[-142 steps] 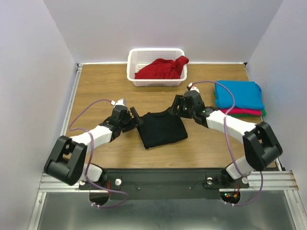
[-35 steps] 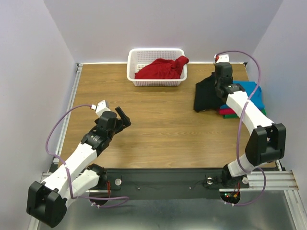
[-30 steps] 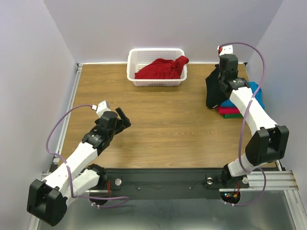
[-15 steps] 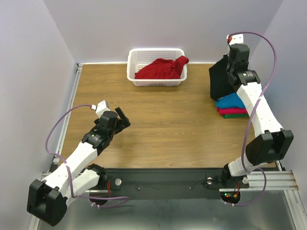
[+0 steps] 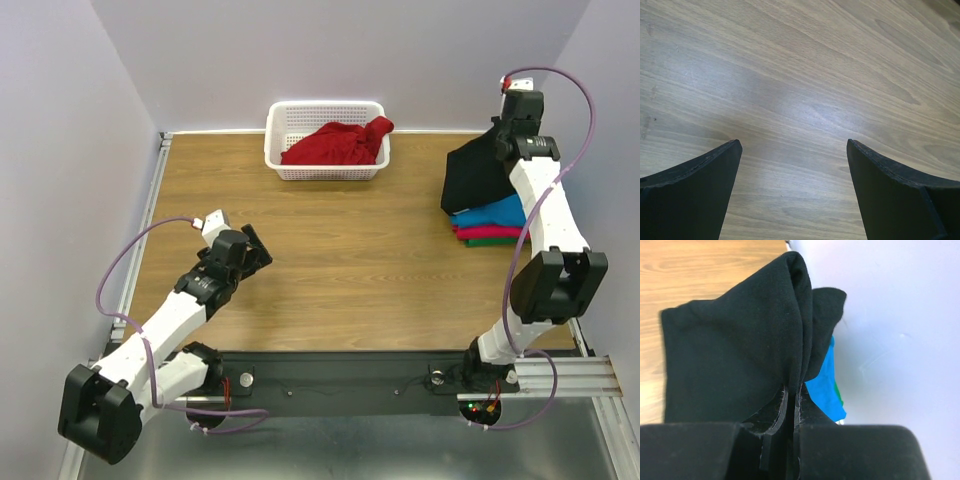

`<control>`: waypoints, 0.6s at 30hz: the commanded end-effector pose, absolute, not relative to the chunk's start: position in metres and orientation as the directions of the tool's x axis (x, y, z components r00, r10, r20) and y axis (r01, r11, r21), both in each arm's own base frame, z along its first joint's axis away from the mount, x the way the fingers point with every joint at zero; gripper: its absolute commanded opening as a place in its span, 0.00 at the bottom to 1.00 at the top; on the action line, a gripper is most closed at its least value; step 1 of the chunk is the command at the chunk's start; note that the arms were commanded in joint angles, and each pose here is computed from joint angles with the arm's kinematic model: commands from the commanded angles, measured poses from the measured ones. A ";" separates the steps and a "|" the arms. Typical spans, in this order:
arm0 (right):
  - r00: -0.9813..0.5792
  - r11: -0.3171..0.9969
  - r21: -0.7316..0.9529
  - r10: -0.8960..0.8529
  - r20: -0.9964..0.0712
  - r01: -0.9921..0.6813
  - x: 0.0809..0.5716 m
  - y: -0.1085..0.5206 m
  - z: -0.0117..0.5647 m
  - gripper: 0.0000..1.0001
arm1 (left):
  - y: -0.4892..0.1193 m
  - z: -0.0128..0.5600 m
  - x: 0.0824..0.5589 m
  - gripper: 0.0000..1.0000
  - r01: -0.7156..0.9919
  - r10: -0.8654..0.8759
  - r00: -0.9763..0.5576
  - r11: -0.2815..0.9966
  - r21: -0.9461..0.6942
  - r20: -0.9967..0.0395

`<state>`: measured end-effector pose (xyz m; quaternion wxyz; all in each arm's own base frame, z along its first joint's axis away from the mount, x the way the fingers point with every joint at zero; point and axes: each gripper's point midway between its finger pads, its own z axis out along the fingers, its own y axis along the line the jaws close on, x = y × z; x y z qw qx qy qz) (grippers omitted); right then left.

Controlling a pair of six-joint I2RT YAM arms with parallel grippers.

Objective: Fold and stack the t-shirts
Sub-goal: Neatly place the folded tshirt to the corner

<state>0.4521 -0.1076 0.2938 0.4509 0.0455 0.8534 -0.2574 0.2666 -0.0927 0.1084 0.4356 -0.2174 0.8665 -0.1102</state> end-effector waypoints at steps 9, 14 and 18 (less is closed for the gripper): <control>-0.669 0.787 -0.488 -0.132 -0.731 0.378 0.466 -0.167 0.272 0.00 | -0.087 0.132 0.280 0.98 -0.298 -0.474 -0.472 0.879 -0.372 -0.743; -0.714 0.752 -0.522 -0.098 -0.693 0.403 0.475 -0.198 0.249 0.01 | -0.086 0.129 0.281 0.98 -0.305 -0.472 -0.477 0.880 -0.363 -0.742; -0.764 0.703 -0.578 -0.077 -0.641 0.414 0.477 -0.215 0.227 0.16 | -0.086 0.125 0.280 0.98 -0.309 -0.468 -0.488 0.882 -0.356 -0.736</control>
